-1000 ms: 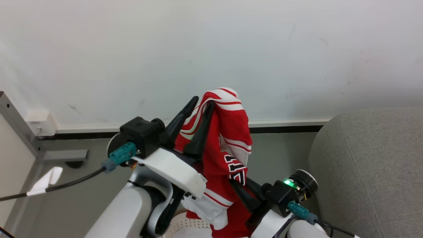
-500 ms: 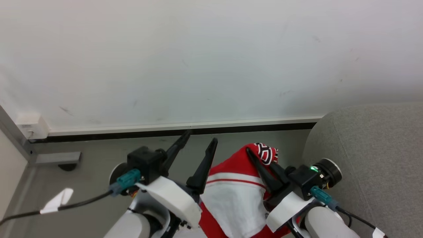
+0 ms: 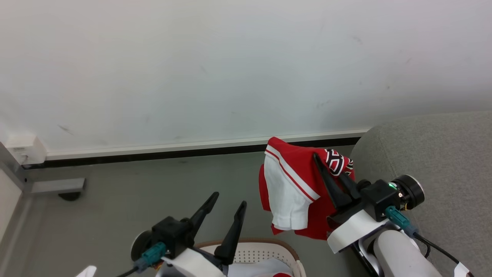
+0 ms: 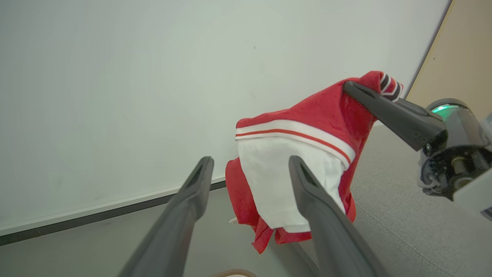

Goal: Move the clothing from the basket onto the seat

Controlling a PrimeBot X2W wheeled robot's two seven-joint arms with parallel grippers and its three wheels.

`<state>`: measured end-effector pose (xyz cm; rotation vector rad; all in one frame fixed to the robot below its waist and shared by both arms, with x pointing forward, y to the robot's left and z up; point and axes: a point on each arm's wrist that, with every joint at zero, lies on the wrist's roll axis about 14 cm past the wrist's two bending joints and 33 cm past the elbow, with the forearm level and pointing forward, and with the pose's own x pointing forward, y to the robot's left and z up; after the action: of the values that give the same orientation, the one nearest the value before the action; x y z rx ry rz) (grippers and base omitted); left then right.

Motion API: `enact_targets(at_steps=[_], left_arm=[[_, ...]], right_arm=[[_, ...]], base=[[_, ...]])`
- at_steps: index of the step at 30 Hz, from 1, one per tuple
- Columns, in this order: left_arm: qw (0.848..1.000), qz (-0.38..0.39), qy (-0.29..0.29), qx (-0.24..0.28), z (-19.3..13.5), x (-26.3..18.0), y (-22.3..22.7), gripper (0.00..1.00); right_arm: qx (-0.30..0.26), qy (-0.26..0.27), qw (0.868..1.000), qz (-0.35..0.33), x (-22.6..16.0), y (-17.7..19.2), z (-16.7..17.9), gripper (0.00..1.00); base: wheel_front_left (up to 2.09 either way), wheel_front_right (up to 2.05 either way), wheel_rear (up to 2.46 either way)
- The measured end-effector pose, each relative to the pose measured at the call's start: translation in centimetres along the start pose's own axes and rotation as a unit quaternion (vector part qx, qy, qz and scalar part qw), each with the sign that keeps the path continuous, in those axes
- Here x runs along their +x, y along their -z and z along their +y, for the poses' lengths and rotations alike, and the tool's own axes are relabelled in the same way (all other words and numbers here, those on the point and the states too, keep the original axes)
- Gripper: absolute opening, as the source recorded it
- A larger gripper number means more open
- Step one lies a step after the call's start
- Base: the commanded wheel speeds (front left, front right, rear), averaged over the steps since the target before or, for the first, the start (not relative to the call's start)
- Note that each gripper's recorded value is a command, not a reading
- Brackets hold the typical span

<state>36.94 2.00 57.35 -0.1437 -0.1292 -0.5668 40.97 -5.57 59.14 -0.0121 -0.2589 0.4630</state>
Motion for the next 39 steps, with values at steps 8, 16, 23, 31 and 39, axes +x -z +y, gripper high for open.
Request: enact_targets(at_steps=[8,16,23,31,39], left_arm=[[1.000,0.009,0.011,-0.009,-0.4,-0.5,2.1,1.00],[1.000,0.015,0.013,-0.013,-0.4,-0.5,2.7,1.00],[0.999,0.016,0.026,-0.016,-1.1,0.1,2.8,1.00],[0.997,0.021,0.069,-0.024,-3.5,1.3,3.3,1.00],[0.989,0.027,0.139,-0.039,-7.7,2.8,3.7,1.00]], right_arm=[[-0.003,0.021,1.000,-0.001,-0.6,0.0,-1.3,0.00],[-0.003,0.024,1.000,-0.001,-0.8,0.0,-1.4,0.00],[-0.006,0.041,0.999,-0.003,-1.5,-0.2,-2.5,0.00],[-0.023,0.089,0.996,-0.004,-3.2,-0.7,-5.6,0.00],[-0.045,0.157,0.987,-0.007,-6.3,-1.7,-9.7,0.00]], base=[[0.00,0.00,0.00],[0.00,0.00,0.00],[0.00,0.00,0.00],[0.00,0.00,0.00],[0.00,0.00,0.00]])
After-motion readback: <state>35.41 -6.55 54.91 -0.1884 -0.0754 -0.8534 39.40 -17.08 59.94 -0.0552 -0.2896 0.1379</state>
